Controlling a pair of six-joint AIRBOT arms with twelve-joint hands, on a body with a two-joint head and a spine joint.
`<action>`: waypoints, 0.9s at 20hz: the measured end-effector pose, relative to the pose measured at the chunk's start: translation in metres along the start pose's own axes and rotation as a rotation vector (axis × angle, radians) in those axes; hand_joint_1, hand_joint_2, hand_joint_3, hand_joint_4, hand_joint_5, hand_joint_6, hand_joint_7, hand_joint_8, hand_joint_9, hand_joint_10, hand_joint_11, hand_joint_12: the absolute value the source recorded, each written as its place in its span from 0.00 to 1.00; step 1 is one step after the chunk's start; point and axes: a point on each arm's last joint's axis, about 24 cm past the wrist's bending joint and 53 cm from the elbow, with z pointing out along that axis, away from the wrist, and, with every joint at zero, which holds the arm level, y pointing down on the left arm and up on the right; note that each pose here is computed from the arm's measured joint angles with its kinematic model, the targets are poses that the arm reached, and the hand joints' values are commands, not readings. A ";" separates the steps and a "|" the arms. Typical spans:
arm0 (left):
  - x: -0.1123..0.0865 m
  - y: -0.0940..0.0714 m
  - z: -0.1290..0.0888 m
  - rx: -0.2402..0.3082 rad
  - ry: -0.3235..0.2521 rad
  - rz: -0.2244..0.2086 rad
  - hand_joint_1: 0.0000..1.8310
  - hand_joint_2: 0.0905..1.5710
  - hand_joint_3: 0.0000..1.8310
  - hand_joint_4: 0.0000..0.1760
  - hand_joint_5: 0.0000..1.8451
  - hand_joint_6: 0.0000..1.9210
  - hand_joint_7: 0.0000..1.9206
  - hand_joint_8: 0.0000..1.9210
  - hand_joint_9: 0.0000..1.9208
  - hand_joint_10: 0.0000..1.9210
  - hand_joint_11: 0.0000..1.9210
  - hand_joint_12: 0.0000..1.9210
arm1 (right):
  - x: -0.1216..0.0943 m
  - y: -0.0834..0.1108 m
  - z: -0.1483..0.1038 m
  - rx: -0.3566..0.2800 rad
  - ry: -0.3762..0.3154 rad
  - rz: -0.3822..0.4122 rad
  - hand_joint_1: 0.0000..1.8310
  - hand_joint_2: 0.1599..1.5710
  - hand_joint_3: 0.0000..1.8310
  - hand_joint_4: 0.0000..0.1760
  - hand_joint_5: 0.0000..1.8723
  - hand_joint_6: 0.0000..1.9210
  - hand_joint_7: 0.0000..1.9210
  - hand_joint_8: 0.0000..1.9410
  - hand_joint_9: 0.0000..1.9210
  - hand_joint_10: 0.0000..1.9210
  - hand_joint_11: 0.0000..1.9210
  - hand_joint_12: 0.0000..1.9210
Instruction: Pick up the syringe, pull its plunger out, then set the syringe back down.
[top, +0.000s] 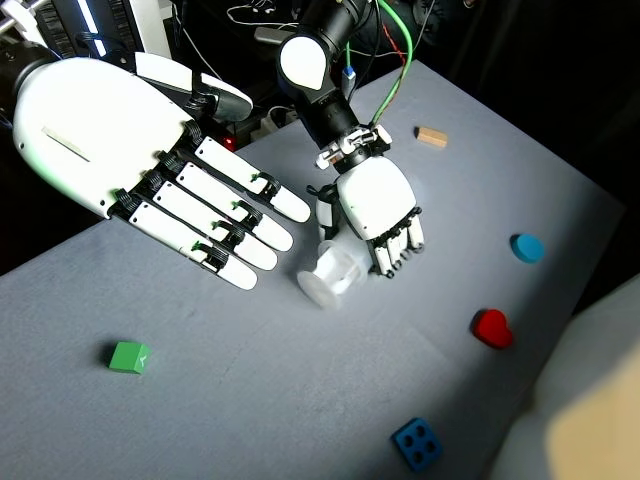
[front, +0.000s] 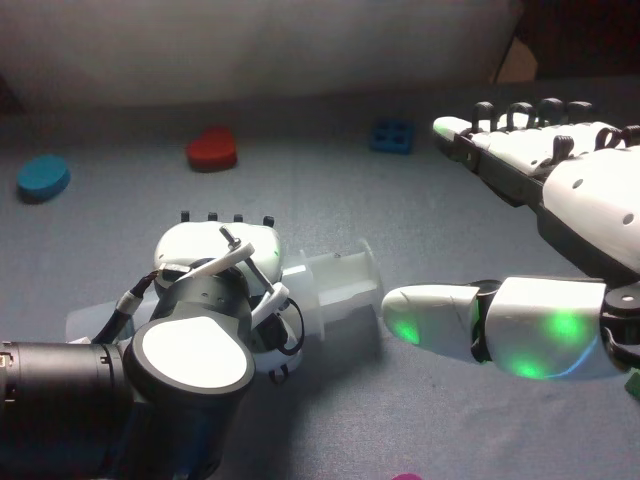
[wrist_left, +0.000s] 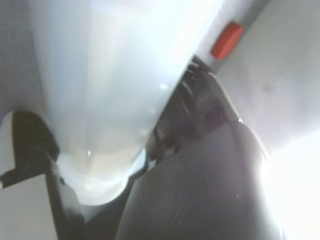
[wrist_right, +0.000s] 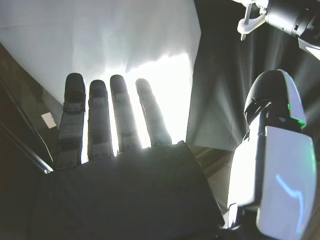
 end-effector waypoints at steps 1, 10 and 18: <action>0.000 -0.001 0.000 0.003 0.001 0.001 0.81 0.73 0.00 0.00 0.44 0.56 0.40 0.65 0.38 0.73 0.38 0.86 | 0.000 0.000 0.000 -0.001 0.001 0.000 0.07 0.54 0.00 0.11 0.00 0.00 0.03 0.00 0.02 0.00 0.00 0.18; -0.014 -0.023 -0.010 0.179 -0.002 0.025 0.81 0.74 0.00 0.00 0.45 0.57 0.39 0.66 0.37 0.74 0.37 0.88 | -0.011 -0.004 0.006 0.004 -0.027 0.088 0.24 0.55 0.00 0.00 0.00 0.00 0.06 0.00 0.04 0.01 0.00 0.18; -0.058 -0.030 -0.014 0.264 -0.063 0.025 0.81 0.75 0.00 0.00 0.44 0.56 0.39 0.68 0.35 0.76 0.35 0.88 | -0.052 0.005 0.009 -0.121 -0.174 0.362 0.49 0.57 0.00 0.00 0.14 0.01 0.21 0.01 0.19 0.01 0.00 0.43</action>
